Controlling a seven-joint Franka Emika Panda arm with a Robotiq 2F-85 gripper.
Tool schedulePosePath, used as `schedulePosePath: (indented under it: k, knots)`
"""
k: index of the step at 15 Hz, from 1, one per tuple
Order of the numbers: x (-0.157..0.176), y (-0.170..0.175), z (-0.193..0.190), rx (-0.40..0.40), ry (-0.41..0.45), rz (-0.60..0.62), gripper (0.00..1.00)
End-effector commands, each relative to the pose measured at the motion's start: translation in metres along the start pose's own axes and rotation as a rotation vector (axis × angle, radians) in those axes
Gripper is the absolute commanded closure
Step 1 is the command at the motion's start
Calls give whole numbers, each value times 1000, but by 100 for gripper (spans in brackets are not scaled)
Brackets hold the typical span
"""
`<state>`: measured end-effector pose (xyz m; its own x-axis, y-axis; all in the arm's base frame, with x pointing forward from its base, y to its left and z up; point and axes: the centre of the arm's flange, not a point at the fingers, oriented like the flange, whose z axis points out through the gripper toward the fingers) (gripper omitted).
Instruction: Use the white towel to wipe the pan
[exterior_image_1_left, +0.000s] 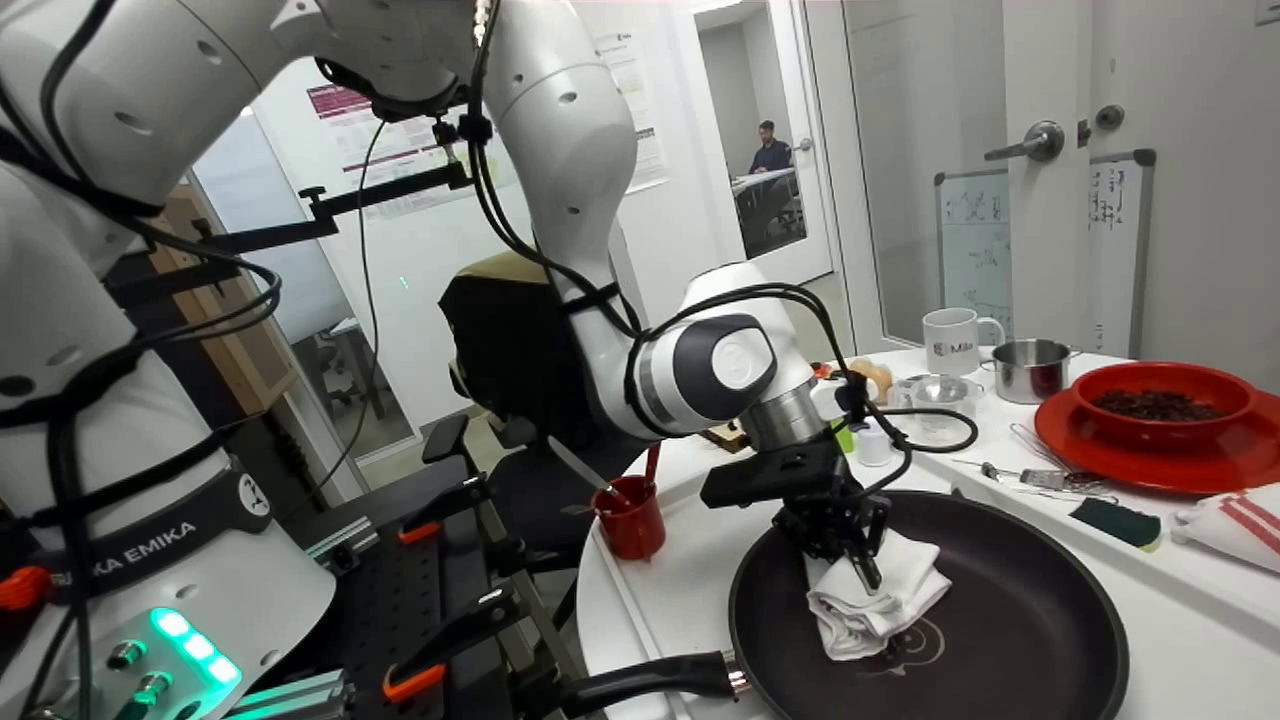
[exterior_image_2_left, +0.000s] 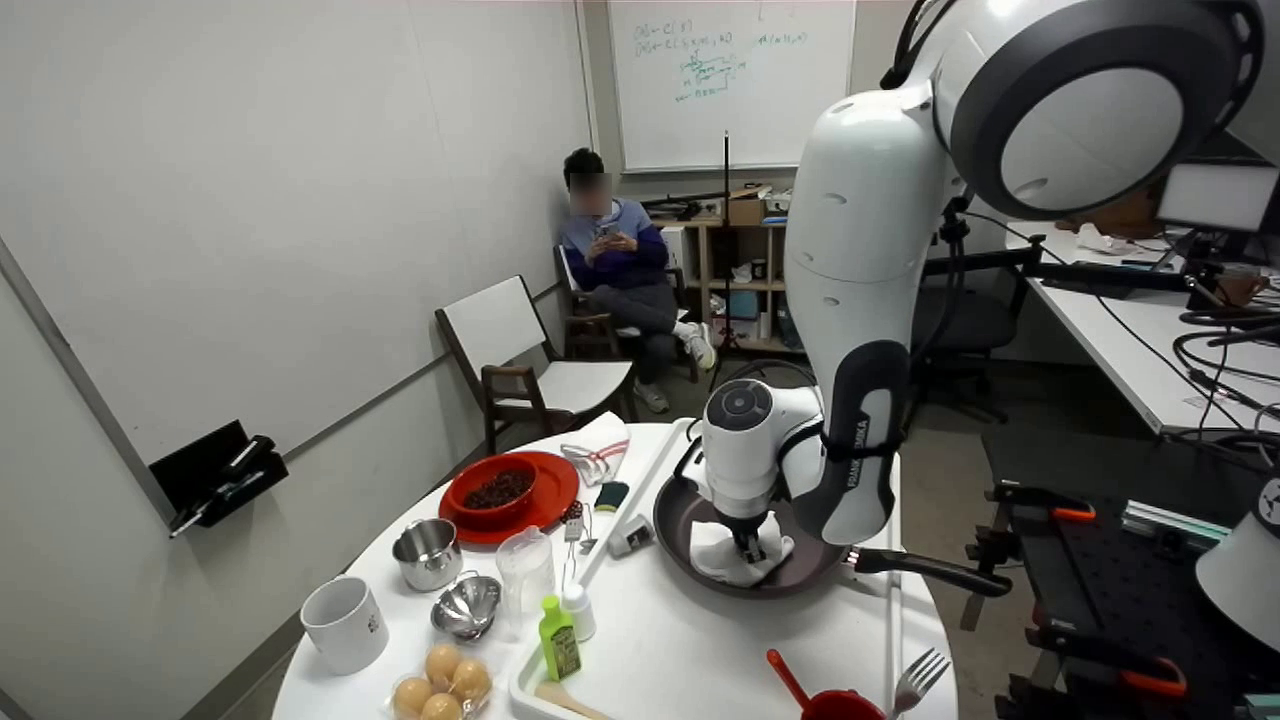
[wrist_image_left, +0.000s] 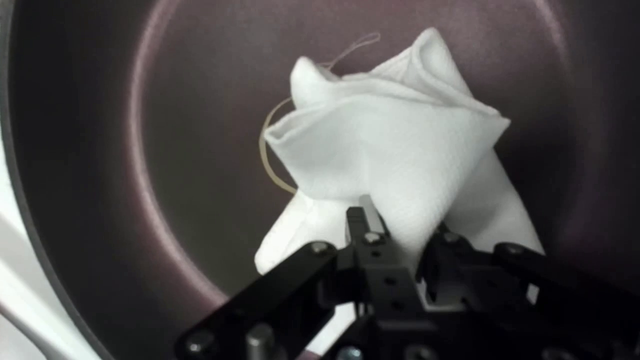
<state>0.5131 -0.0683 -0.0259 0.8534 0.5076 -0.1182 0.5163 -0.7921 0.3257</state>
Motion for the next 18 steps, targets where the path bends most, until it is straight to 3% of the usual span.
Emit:
schedulePosePath:
  k: [1, 5, 9, 15, 18]
  knots:
    - [2, -11, -11, -10, 22, -37, 93]
    - [11, 6, -33, -30, 70, 11, 93]
    - [26, 13, -83, -60, 195, 10, 93]
    - [48, -28, -156, -92, 371, -99, 93]
    - [52, -56, -168, -68, 373, -125, 93]
